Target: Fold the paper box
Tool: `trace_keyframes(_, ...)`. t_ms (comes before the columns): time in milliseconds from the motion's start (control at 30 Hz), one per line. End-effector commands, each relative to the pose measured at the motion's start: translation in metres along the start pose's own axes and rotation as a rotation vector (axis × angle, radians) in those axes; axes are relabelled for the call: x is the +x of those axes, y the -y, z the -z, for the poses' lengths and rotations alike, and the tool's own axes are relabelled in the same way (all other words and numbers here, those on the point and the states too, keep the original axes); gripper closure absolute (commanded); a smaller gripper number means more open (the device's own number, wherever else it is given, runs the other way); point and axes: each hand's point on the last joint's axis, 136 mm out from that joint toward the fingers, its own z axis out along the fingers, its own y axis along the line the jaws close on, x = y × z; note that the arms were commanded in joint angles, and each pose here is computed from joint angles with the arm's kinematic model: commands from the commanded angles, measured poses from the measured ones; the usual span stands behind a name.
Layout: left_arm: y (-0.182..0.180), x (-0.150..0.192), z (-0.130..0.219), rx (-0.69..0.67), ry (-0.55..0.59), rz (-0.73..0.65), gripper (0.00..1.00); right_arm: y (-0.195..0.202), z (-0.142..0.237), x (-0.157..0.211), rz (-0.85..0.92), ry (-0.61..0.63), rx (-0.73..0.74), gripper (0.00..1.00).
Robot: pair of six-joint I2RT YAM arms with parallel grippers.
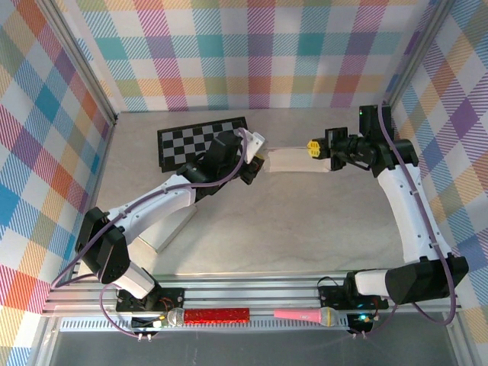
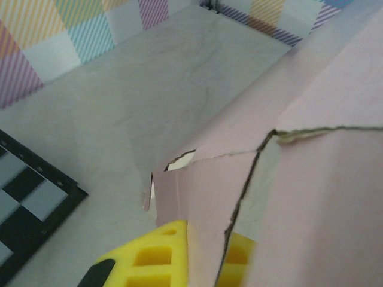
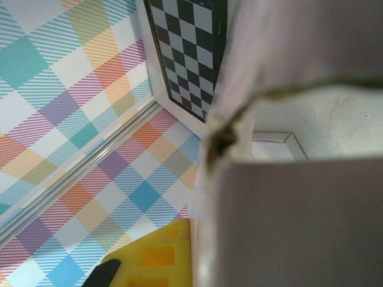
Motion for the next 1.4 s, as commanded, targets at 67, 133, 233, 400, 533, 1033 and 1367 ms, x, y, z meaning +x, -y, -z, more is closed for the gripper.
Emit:
trace_keyframes(67, 0.011, -0.012, 0.014, 0.052, -0.028, 0.073, 1.00, -0.031, 0.003, -0.007, 0.105, 0.016, -0.086, 0.76)
trace_keyframes(133, 0.009, -0.007, 0.019, 0.022, -0.092, 0.158, 1.00, -0.041, 0.011, -0.010, 0.154, 0.066, -0.123, 0.59)
trace_keyframes(233, 0.006, 0.009, 0.025, -0.050, -0.197, 0.267, 1.00, -0.053, 0.032, -0.015, 0.221, 0.189, -0.185, 0.46)
trace_keyframes(400, 0.013, 0.027, 0.035, -0.102, -0.307, 0.435, 1.00, -0.063, 0.057, -0.008, 0.311, 0.298, -0.246, 0.34)
trace_keyframes(533, 0.025, 0.032, 0.038, -0.126, -0.369, 0.453, 1.00, -0.059, 0.048, 0.010, 0.380, 0.325, -0.199, 0.33)
trace_keyframes(1033, 0.032, 0.029, 0.036, -0.144, -0.386, 0.458, 1.00, -0.023, -0.038, 0.036, 0.370, 0.236, -0.001, 0.38)
trace_keyframes(1367, 0.032, 0.028, 0.040, -0.138, -0.377, 0.419, 1.00, -0.026, -0.082, 0.037, 0.420, 0.147, 0.101, 0.41)
